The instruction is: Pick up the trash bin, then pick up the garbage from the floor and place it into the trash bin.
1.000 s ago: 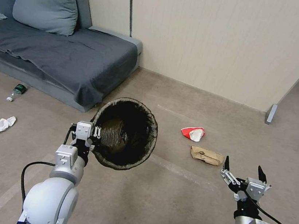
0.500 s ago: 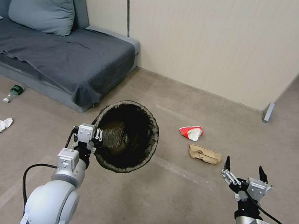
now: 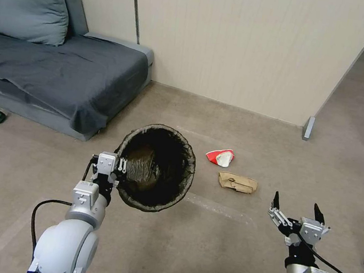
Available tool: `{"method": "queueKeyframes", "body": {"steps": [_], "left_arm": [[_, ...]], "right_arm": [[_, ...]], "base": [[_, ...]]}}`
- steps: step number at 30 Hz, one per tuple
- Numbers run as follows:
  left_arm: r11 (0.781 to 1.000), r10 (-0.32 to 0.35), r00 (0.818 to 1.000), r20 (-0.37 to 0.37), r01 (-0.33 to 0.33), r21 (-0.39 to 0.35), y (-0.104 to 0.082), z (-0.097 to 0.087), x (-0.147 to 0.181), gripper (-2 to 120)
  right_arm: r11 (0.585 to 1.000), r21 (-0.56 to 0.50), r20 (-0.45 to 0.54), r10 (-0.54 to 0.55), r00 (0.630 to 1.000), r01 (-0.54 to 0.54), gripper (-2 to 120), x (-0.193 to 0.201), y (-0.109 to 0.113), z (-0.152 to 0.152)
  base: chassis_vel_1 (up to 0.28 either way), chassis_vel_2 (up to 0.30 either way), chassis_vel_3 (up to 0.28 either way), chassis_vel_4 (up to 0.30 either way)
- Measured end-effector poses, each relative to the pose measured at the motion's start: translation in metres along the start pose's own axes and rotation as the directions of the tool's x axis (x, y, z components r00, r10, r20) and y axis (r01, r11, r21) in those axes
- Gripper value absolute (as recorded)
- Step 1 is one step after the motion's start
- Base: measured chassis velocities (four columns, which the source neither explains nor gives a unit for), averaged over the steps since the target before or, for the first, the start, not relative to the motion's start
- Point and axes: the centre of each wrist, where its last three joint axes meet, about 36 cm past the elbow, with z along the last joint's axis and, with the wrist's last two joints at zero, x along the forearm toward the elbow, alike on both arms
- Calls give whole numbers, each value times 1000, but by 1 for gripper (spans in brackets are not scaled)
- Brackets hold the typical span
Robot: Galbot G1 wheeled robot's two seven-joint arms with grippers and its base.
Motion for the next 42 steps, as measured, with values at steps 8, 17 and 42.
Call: {"method": "queueKeyframes", "body": {"steps": [8, 17, 42], "left_arm": [[1000, 1, 1000, -6, -1, 6, 0, 1, 1, 5], [1000, 5, 1000, -9, -5, 4, 1, 2, 1, 5], [1000, 17, 1000, -11, -17, -4, 1, 2, 3, 5]], "right_arm": [[1000, 9, 2, 0, 1000, 0, 100, 0, -1, 0], [1000, 14, 0, 4, 1000, -4, 100, 1, -3, 0], [1000, 23, -5, -1, 1000, 1, 100, 1, -2, 1]], "base": [[0, 0, 0, 0], [-6, 2, 3, -1], [-164, 159, 160, -158]]}}
